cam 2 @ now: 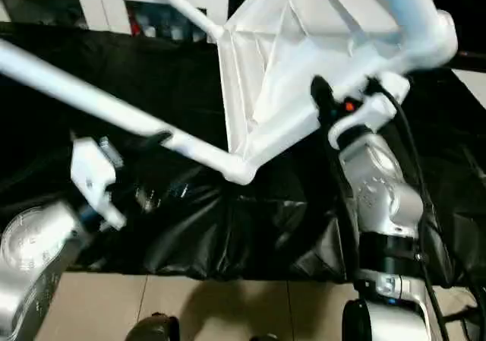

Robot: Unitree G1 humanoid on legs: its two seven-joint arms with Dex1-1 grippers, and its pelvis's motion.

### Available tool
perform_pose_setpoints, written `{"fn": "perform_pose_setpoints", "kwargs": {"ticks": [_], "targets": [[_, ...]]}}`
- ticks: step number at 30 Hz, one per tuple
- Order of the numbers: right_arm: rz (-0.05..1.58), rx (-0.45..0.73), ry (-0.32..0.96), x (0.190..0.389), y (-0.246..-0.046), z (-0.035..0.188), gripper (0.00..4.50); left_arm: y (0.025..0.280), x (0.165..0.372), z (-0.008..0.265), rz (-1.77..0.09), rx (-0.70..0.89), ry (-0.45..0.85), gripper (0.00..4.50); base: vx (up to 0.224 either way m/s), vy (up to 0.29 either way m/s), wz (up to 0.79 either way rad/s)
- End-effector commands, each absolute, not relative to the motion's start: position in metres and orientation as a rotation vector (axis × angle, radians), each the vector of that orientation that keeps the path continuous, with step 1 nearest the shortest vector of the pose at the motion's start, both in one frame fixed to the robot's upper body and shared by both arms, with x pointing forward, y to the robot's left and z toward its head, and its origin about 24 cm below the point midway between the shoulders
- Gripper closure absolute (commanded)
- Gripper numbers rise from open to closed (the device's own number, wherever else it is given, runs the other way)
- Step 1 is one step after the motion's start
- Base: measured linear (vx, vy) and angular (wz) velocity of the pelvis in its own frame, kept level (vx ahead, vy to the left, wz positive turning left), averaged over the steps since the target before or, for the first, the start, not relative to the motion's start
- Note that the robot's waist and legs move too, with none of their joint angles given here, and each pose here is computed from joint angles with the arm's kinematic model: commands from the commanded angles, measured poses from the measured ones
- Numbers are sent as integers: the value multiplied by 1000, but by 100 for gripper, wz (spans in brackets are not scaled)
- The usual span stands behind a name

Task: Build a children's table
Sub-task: Flip table

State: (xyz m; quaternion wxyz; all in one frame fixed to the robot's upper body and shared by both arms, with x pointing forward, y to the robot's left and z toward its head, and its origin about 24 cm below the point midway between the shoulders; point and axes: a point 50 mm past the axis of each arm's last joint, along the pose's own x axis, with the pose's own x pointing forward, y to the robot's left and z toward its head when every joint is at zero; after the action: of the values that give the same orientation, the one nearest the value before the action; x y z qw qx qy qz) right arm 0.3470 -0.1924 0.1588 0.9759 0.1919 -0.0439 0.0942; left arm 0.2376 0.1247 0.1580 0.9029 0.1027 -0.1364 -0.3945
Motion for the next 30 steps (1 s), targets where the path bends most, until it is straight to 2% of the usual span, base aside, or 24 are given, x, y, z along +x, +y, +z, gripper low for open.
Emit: {"fn": "perform_pose_setpoints", "kwargs": {"ticks": [1, 4, 9, 17, 22, 23, 25, 27, 28, 30], "targets": [[88, 131, -36, 346, -205, 155, 244, 120, 238, 170, -834, 235, -322, 51, 0, 0, 0], [57, 32, -12, 348, -200, 159, 244, 117, 246, 185, -830, 263, -363, 51, 0, 0, 0], [39, -64, 22, 350, -185, 163, 248, 113, 256, 205, -835, 328, -418, 51, 0, 0, 0], [-18, -172, 35, 350, -180, 165, 252, 110, 260, 226, -851, 393, -501, 51, 0, 0, 0], [-1, -179, 72, 351, -169, 157, 252, 105, 261, 234, -879, 504, -535, 51, 0, 0, 0], [35, -201, 56, 352, -161, 156, 217, 105, 263, 237, -858, 547, -560, 51, 0, 0, 0], [81, -220, 43, 353, -153, 154, 182, 105, 266, 242, -827, 589, -595, 51, 0, 0, 0], [151, -219, 29, 354, -140, 154, 172, 108, 274, 258, -711, 653, -694, 51, 0, 0, 0], [156, -218, 23, 353, -139, 154, 172, 111, 277, 265, -657, 712, -731, 51, 0, 0, 0], [145, -217, 19, 352, -138, 154, 144, 116, 281, 275, -600, 777, -758, 51, 0, 0, 0]]}}
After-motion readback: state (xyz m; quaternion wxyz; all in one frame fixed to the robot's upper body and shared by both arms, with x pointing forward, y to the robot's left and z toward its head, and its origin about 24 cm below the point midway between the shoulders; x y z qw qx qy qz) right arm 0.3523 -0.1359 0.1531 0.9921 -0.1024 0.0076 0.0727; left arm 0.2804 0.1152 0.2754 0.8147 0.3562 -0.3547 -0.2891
